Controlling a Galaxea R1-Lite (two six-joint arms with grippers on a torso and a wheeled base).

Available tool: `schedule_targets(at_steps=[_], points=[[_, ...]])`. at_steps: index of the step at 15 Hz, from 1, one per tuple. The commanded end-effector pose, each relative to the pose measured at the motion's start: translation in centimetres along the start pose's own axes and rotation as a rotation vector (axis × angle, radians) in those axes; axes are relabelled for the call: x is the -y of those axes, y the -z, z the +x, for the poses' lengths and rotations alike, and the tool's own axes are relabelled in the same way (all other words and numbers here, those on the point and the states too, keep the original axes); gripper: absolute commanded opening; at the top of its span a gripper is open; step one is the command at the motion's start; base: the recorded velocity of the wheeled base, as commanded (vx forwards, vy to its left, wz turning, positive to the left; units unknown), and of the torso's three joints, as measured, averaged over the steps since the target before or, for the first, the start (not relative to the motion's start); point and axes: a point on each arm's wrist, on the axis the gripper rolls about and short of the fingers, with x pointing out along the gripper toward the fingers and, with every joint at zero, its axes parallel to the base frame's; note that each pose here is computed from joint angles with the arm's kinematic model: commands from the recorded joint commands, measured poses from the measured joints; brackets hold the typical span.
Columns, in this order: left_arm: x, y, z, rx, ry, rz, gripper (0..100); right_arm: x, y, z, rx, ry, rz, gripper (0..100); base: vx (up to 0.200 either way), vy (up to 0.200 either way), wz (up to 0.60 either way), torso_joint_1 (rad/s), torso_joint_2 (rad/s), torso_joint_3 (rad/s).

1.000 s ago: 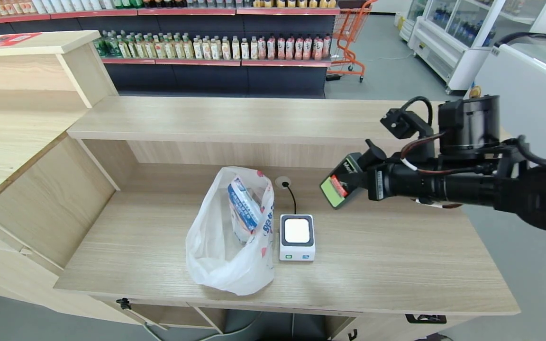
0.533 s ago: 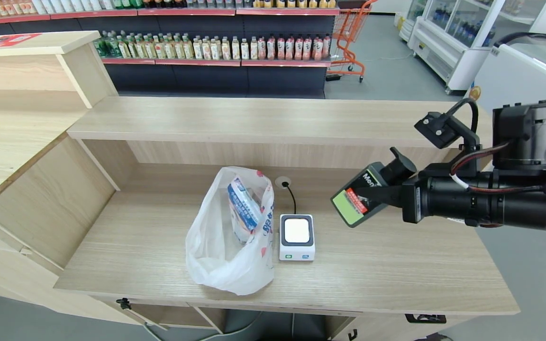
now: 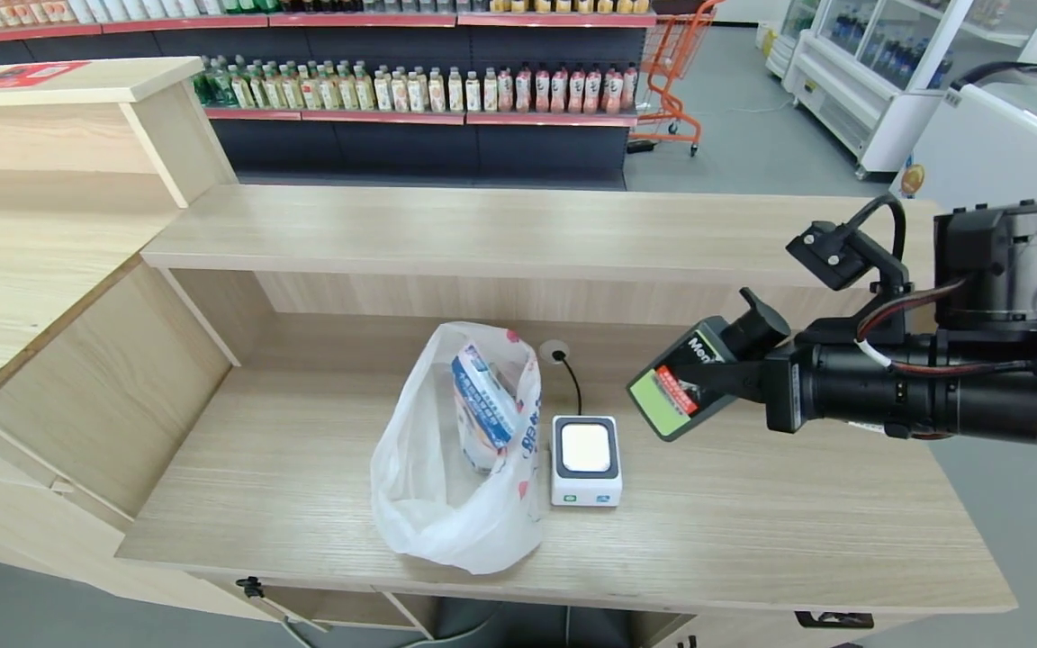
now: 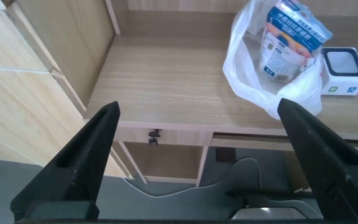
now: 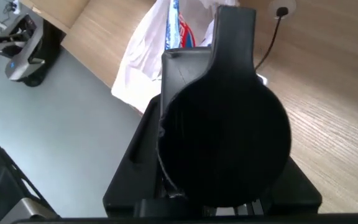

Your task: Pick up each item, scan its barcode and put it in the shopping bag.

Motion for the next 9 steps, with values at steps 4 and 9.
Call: schedule_targets(at_steps=[4, 9], points=[[0.0, 0.0, 0.0, 0.001, -0.002, 0.000, 100, -0.6, 1.4, 2.7, -0.079, -0.050, 0.072, 0, 0.000, 0.200, 0.00, 0.001, 0.00, 0.002], [0.0, 0.0, 0.0, 0.001, -0.002, -0.005, 100, 0.7, 3.8, 7.4, -0.133, -0.051, 0.079, 0, 0.000, 0.000, 0.00, 0.000, 0.00, 0.000]])
